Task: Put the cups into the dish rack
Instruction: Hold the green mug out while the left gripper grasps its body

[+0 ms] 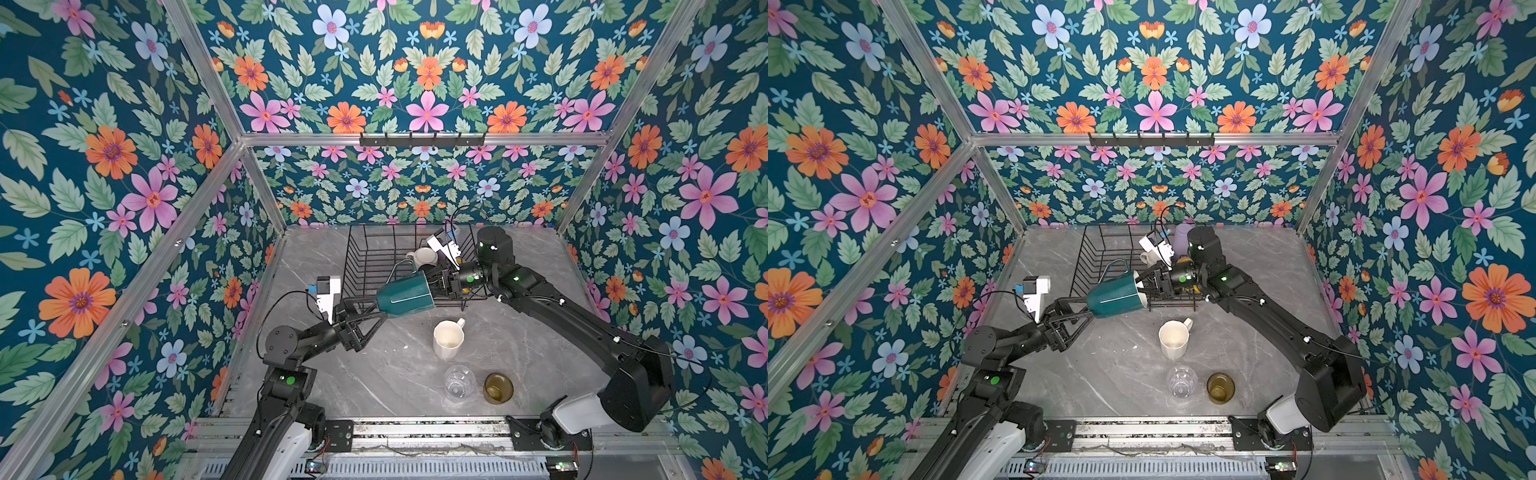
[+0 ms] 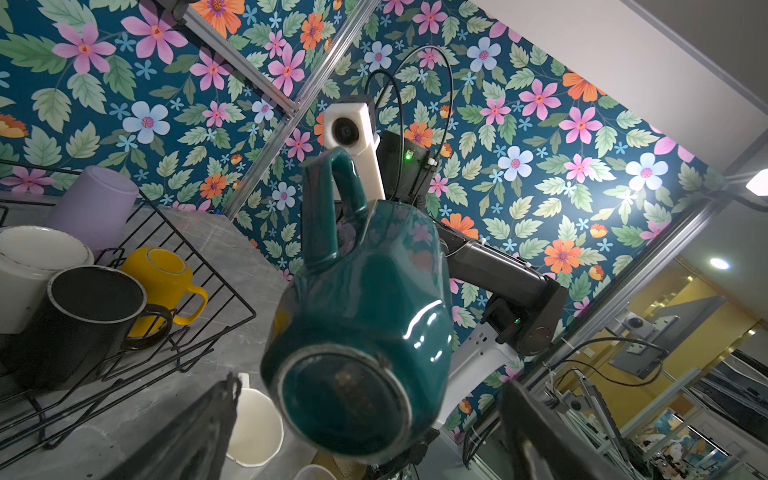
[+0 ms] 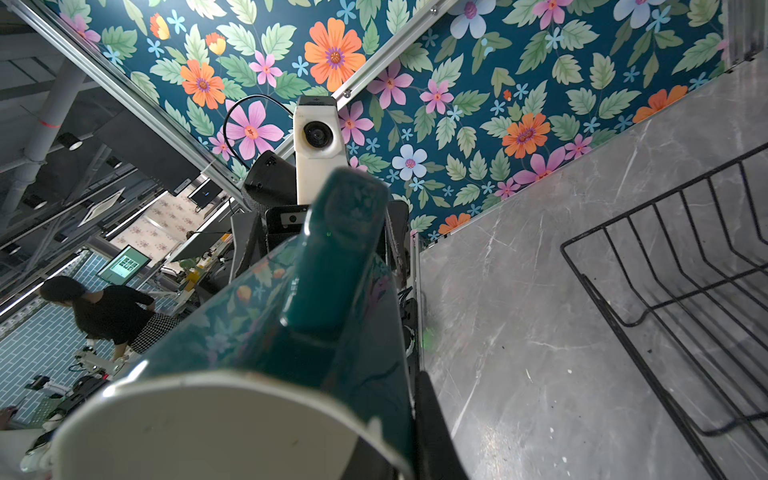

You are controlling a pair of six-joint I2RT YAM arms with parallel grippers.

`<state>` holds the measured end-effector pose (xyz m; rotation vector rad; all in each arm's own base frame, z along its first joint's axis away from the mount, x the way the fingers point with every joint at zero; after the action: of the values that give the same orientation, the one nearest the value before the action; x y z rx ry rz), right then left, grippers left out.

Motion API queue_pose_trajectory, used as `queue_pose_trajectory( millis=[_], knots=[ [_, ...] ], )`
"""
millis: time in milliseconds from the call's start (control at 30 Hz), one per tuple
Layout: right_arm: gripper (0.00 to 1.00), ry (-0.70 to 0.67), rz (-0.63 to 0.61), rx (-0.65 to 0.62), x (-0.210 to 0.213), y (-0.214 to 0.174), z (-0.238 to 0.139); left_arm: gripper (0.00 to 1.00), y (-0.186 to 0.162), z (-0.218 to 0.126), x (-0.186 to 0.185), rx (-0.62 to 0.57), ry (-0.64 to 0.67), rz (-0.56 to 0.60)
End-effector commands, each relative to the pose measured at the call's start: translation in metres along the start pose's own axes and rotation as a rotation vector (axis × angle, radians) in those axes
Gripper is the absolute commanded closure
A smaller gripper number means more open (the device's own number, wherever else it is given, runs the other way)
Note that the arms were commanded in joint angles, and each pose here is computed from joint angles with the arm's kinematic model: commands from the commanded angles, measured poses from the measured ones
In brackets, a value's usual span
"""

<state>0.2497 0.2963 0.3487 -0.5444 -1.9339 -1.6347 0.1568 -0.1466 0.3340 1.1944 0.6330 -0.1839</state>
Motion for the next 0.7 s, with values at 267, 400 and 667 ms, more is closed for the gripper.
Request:
queue_pose_trajectory(
  millis=[267, 400, 667],
  knots=[
    [1.00, 0.138, -0.082, 0.043, 0.016, 0.007, 0.026, 0.00, 0.005, 0.002, -0.016, 0.015, -0.105, 0.035],
    [1.00, 0.164, -0.076, 0.060, 0.016, 0.007, 0.036, 0.00, 0.004, 0.001, -0.019, 0.017, -0.122, 0.039],
    [1.00, 0.198, -0.071, 0.083, 0.016, 0.008, 0.048, 0.00, 0.003, 0.001, -0.020, 0.019, -0.135, 0.037]
  ],
)
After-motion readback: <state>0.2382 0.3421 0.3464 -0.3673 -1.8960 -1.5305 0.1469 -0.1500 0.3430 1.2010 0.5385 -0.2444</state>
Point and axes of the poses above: each gripper's point midway between its finger pads, its own z axis out along the fingers, its own x axis along the line the jaws close on, y = z × x, the point moved 5 cm from there along -z, back along the fingers, and after that the axes turned 5 degrees about z, right-handed, at the moved point
